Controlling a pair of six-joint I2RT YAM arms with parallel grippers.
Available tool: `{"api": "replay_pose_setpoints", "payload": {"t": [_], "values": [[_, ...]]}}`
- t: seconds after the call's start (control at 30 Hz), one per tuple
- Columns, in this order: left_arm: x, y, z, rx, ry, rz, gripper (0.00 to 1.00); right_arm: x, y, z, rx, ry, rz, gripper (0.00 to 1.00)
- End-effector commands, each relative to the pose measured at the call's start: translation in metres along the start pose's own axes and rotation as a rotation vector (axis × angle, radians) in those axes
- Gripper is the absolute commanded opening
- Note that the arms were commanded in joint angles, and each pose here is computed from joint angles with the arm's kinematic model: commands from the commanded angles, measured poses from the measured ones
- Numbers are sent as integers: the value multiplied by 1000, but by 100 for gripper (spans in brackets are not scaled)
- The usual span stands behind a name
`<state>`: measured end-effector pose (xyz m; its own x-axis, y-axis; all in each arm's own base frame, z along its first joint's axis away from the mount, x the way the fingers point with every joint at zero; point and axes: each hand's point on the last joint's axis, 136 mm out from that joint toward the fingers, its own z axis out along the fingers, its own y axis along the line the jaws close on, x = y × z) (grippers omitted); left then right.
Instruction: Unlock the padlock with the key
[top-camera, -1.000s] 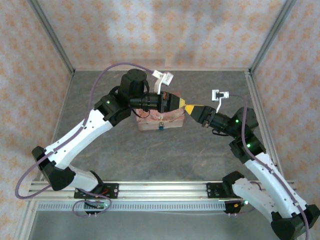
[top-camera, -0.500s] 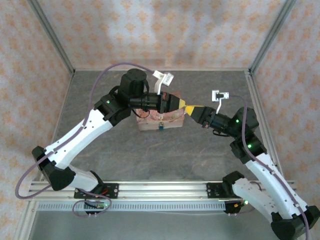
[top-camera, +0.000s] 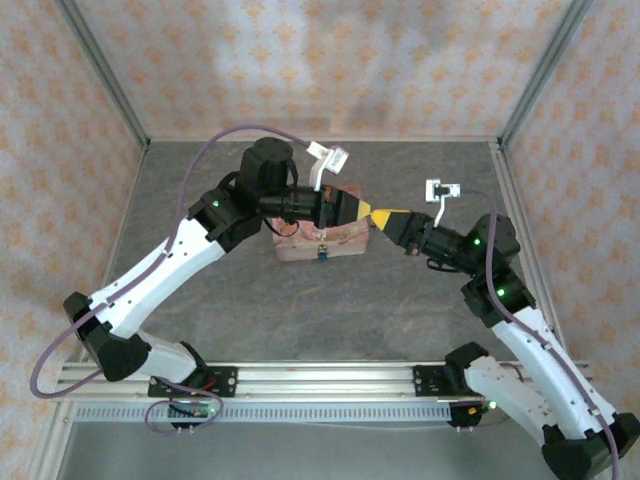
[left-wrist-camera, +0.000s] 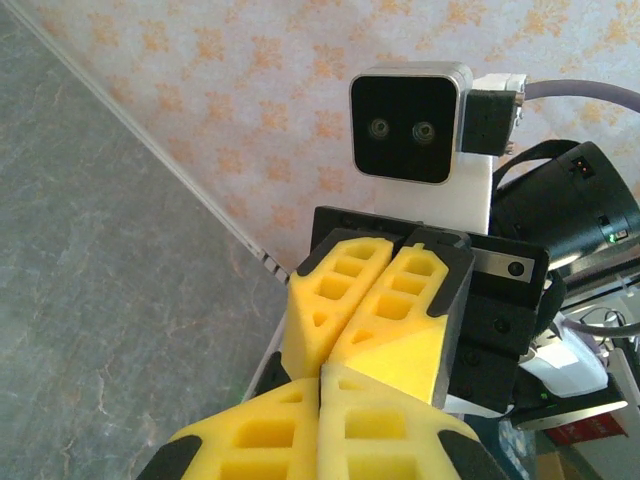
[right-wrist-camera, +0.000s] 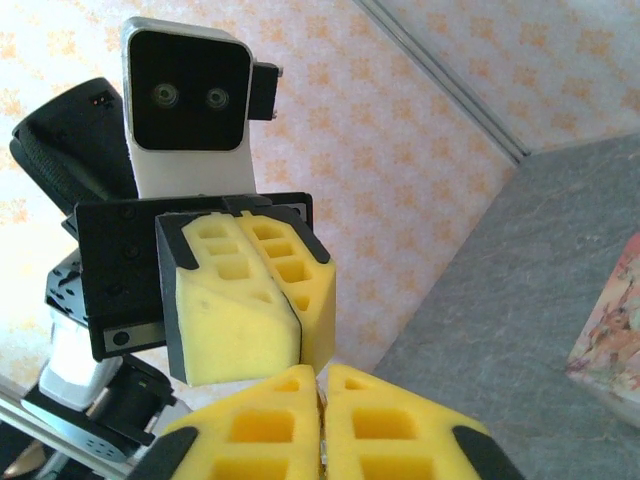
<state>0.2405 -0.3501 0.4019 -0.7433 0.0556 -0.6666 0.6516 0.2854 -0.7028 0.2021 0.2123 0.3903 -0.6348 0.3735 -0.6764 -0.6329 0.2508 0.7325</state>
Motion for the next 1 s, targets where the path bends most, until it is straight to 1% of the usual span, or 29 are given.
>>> {"api": "replay_pose_setpoints", "payload": {"t": [0.0,0.2,0.33,0.37,0.47,0.5,0.6,0.67,0.8,0.83,0.93,0.97], "values": [[-3,-19,-7,39,-2,61,0,-9,18,-4,-40,-24,-53,0],[-7,-12,-9,17,-19,44,0,-5,21,-5,-57,-5,-59,0],[-14,-4,-14,8,-55,35,0,-2,20,-7,-52,2,-69,0],[-15,-2,-14,3,-60,7,0,-1,20,-7,-55,3,-69,0],[-18,7,-16,-23,-75,-17,1,-1,19,-8,-48,-3,-69,0],[-19,10,-17,-32,-81,-22,4,-1,18,-9,-41,-9,-72,0],[-24,21,-25,-65,-122,-49,29,-1,14,-10,-22,-11,-77,0],[-27,29,-34,-96,-159,-64,48,0,11,-10,-6,-11,-79,0],[-25,45,-47,-163,-200,-82,51,1,5,-10,24,-11,-86,0],[-22,50,-49,-194,-203,-82,54,1,3,-10,31,-12,-88,0],[-10,66,-57,-276,-216,-92,57,-2,-7,-10,79,-30,-97,0],[-4,75,-60,-318,-219,-97,62,-4,-14,-10,114,-41,-102,0]]}}
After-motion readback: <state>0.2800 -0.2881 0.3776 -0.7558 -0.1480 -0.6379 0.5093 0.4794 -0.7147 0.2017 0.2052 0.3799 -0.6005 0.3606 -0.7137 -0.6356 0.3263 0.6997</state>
